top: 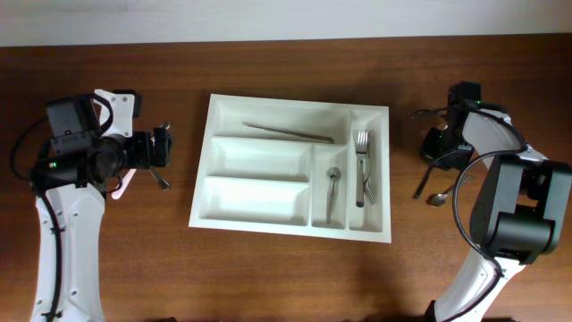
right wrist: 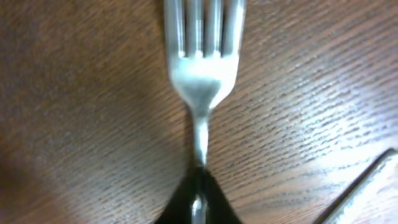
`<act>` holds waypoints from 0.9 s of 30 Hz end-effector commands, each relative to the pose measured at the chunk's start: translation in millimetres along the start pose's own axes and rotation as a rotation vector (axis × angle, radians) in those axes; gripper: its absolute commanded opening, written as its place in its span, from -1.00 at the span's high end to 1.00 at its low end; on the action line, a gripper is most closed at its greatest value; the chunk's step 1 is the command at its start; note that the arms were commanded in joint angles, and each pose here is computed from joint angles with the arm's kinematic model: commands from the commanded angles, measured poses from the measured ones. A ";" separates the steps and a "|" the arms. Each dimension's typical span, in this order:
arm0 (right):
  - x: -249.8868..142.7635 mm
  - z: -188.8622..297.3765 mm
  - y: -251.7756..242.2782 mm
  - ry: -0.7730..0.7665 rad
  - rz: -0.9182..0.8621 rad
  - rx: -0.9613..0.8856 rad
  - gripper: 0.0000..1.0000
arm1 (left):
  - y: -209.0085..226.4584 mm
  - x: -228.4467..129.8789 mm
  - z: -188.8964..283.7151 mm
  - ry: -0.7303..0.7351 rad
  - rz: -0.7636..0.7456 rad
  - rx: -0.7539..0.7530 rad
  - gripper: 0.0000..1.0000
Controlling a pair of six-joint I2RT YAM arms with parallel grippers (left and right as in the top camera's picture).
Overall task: Pack container
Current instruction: 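Return the right gripper to the remaining fork and grasp it, then carry the fork left and release it into the narrow right compartment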
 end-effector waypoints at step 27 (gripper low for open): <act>-50.6 151.6 55.7 -0.011 0.272 0.130 0.92 | 0.8 5.1 2.4 -0.020 -0.019 -0.008 -0.98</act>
Point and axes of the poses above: each gripper's point midway between its finger pads, its own z axis back along the fingers, its own y axis along the line the jaws close on, x = y × z, the point moved 7 cm from there along z, back along the fingers, and after that the axes turned 15 degrees about -z, right-handed, at the moved point
